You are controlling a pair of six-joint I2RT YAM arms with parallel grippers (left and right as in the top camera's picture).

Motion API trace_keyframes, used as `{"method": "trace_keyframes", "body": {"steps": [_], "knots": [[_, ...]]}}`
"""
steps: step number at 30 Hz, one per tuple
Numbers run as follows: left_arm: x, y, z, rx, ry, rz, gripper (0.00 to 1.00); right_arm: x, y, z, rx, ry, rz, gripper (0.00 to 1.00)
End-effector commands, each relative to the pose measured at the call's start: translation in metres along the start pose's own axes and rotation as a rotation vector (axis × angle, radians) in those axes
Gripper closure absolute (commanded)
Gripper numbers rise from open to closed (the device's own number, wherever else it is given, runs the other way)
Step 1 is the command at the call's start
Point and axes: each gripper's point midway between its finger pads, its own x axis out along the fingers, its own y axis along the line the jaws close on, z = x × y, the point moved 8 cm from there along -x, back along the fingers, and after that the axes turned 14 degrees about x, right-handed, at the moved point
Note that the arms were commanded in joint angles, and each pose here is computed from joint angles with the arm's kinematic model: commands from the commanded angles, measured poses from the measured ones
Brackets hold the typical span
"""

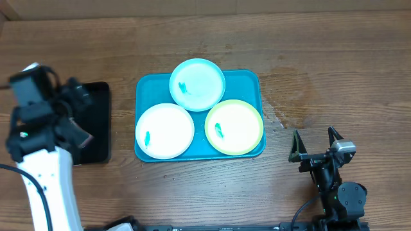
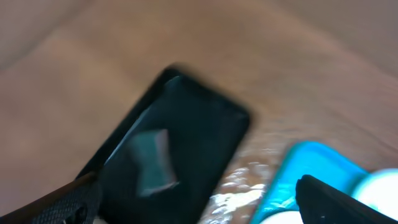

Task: Clean dirty plates on tray and stack at the side
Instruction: 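Grasp the pink-and-green sponge on the black tray with the left gripper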

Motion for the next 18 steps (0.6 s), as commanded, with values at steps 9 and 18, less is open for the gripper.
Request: {"method": "trace_keyframes", "body": {"steps": [9,18], "knots": [[0.116,0.046,-0.031,-0.213,0.354,0.004,0.00,0.000,-0.001,-0.001,-0.004,-0.007,0.001,0.00],[0.178,0.037,-0.069,-0.151,0.547,-0.047,0.09,0.000,-0.001,-0.001,-0.004,-0.007,0.001,0.00]]}}
